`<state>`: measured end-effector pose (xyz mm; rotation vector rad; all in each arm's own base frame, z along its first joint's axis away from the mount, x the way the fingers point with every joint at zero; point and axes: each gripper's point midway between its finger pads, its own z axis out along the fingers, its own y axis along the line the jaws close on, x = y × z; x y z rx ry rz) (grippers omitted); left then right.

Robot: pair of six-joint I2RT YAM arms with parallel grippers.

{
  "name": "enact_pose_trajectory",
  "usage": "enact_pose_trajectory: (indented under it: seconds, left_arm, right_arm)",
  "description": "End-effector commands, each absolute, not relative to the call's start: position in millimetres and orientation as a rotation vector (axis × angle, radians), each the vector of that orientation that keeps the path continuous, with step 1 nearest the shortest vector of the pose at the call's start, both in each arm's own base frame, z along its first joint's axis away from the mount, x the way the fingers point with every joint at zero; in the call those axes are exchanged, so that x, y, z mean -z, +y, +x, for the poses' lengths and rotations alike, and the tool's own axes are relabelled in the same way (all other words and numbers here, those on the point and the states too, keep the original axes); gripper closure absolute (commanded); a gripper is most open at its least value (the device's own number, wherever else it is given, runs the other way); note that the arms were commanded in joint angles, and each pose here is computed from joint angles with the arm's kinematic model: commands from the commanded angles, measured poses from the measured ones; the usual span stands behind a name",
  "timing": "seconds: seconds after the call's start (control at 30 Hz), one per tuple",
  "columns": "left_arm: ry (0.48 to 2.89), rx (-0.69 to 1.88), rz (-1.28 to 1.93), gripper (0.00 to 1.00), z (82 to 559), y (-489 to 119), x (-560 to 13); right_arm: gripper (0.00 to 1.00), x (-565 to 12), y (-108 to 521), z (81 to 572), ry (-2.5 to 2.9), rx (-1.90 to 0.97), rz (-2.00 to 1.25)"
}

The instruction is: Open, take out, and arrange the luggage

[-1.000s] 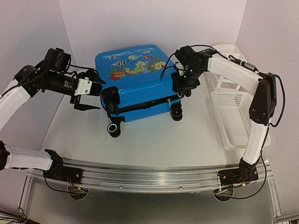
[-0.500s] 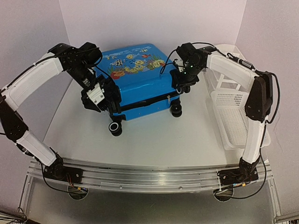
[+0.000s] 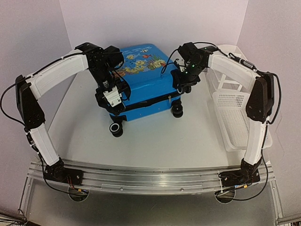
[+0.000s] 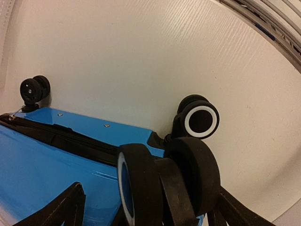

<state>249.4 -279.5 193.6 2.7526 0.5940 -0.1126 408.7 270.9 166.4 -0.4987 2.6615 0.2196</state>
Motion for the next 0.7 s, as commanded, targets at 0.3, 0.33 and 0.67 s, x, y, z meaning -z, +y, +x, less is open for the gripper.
enact_pose_trajectory:
  seconds: [0.3, 0.33, 0.67]
  left_arm:
    - [0.355, 0.192, 3.009, 0.73, 221.7, -236.4, -194.6]
    - [0.365, 0.191, 2.999, 0.83, 221.6, -237.4, -196.2]
    - [0.479, 0.002, 2.665, 1.00, 249.4, -283.1, -232.7]
  right_arm:
    - [1.00, -249.4, 294.2, 452.2, 2.350, -0.358, -0.385]
    - [1.00, -248.0, 293.9, 452.5, 2.352, -0.354, -0.388]
    - [0.54, -240.5, 279.1, 436.7, 2.383, -0.319, -0.378]
